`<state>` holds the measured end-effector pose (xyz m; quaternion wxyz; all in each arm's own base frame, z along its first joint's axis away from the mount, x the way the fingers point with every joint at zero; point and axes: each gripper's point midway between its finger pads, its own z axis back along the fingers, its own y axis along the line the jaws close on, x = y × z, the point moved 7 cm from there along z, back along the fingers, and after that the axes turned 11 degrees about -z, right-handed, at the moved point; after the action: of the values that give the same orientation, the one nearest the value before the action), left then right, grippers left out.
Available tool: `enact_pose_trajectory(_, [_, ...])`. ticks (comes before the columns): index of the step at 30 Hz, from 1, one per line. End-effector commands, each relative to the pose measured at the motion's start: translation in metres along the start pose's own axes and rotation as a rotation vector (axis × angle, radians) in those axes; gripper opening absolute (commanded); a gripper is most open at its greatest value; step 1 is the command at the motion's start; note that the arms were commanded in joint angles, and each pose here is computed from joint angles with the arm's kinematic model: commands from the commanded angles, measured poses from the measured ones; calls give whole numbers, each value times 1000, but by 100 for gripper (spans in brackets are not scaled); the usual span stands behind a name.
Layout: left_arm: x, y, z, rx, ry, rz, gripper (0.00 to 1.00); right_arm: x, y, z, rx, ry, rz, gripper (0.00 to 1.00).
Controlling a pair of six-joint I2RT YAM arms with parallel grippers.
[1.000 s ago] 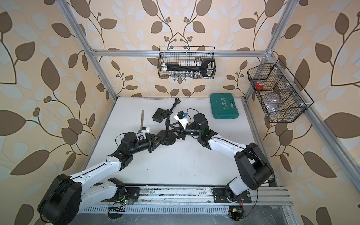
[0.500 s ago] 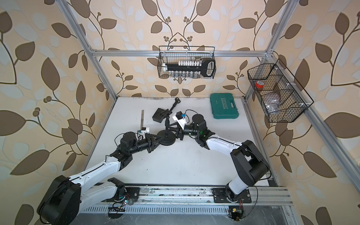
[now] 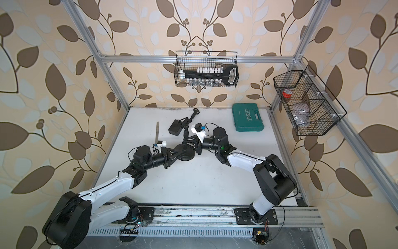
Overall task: Assemble a microphone stand
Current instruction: Screw the microphone stand pole into the microphone stand base.
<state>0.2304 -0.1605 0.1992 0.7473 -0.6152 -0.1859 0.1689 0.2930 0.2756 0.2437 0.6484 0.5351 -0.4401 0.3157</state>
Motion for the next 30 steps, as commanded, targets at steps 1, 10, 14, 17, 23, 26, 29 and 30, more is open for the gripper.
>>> enact_pose_trajectory(1, [6,-45,5,-176,-17,-136,0,-9,-8,1,-48,-41,-52,0])
enact_pose_trajectory(10, [10,-47,9,-200,-41,-138,0,-32,-3,3,-338,-142,-95,0])
enact_pose_trajectory(14, [11,-47,10,-202,-42,-142,0,-45,11,-6,-519,-105,-105,0])
enact_pose_trajectory(17, [14,-47,13,-206,-52,-144,0,-50,18,-6,-644,-109,-116,0])
enact_pose_trajectory(23, [17,-47,15,-204,-59,-142,0,-49,24,-11,-680,-84,-124,0])
enact_pose_trajectory(26, [18,-44,15,-198,-61,-140,0,-42,30,-18,-597,-36,-87,26])
enact_pose_trajectory(29, [20,-41,15,-188,-63,-139,0,-33,39,-16,-485,-12,-46,59])
enact_pose_trajectory(30, [20,-40,15,-184,-64,-137,0,-31,42,-13,-443,-4,-31,63])
